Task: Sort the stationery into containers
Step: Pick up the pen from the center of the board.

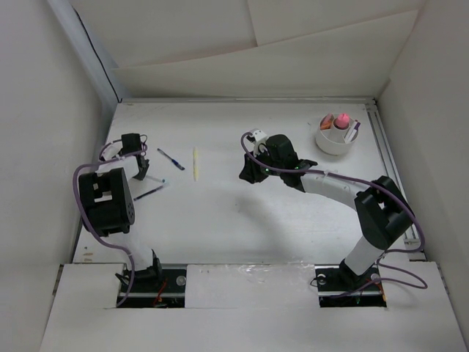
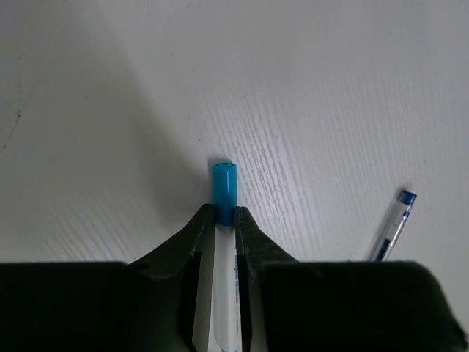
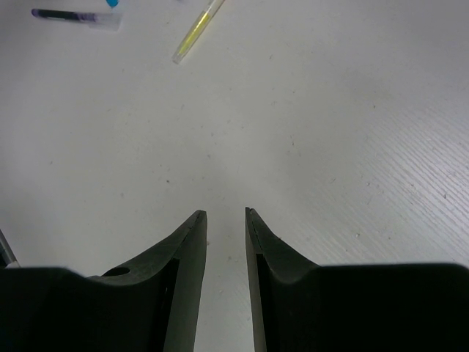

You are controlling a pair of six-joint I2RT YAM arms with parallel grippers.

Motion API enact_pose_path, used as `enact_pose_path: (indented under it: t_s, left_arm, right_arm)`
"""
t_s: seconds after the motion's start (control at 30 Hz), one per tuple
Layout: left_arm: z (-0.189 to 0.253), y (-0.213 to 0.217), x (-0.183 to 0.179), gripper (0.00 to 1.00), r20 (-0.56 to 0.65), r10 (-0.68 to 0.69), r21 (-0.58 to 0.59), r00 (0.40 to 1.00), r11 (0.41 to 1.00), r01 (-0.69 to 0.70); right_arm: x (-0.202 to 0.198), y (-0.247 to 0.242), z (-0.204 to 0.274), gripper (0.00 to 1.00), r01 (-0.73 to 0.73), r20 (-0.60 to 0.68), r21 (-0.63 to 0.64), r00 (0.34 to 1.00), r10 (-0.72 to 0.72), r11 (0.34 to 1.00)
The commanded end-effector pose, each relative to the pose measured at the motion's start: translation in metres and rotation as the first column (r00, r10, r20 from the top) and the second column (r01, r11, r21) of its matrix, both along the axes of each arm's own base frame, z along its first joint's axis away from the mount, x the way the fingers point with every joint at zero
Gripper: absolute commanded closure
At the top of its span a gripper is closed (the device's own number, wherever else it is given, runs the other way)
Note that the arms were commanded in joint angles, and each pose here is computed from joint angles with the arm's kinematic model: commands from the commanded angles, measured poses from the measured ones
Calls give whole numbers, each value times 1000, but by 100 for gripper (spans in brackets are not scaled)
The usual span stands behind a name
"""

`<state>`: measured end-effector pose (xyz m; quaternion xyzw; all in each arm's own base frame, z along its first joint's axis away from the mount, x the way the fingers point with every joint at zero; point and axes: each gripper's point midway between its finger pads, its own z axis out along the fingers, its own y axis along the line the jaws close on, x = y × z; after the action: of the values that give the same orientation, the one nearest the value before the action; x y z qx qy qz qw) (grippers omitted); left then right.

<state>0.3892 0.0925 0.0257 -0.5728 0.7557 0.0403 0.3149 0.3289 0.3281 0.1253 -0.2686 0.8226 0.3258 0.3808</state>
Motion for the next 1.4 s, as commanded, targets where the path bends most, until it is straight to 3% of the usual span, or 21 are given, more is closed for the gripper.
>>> enact_pose_path:
  t_s: [0.0, 0.23, 0.57, 0.7, 0.8, 0.97, 1.03, 1.1, 1.37]
  left_arm:
    - [-5, 1, 0, 100, -23, -6, -12, 1000, 1000, 6]
    - [8, -6, 11, 100, 64, -33, -38, 997, 999, 36]
    - [97, -21, 27, 100, 315, -103, 3, 943, 994, 108]
    - [132, -42, 24, 100, 422, -168, 26, 891, 985, 173]
    - [154, -66, 20, 100, 492, -251, 69, 834, 966, 250]
    - [188, -138, 17, 100, 573, -467, 171, 673, 872, 459]
    - [191, -159, 11, 100, 611, -515, 181, 602, 831, 527]
    - [210, -170, 7, 100, 680, -533, 213, 504, 801, 560]
    - [213, -212, -23, 100, 735, -618, 254, 280, 634, 731]
  right_arm:
    - [5, 3, 35, 66, -14, 71, 60, 997, 9, 998]
    - [7, 2, 35, 66, -10, 80, 52, 997, 6, 999]
    - [6, -2, 48, 66, 1, 131, 70, 991, -11, 998]
    - [3, -5, 61, 66, -32, 157, 114, 988, 13, 993]
    - [-2, -7, 68, 63, -76, 159, 145, 986, 53, 987]
    - [-10, -10, 77, 57, -143, 158, 184, 981, 114, 972]
    - [-17, -11, 88, 50, -183, 172, 207, 974, 148, 961]
    - [-22, -11, 96, 46, -206, 186, 220, 968, 167, 953]
    - [-24, -15, 131, 28, -258, 220, 280, 955, 200, 925]
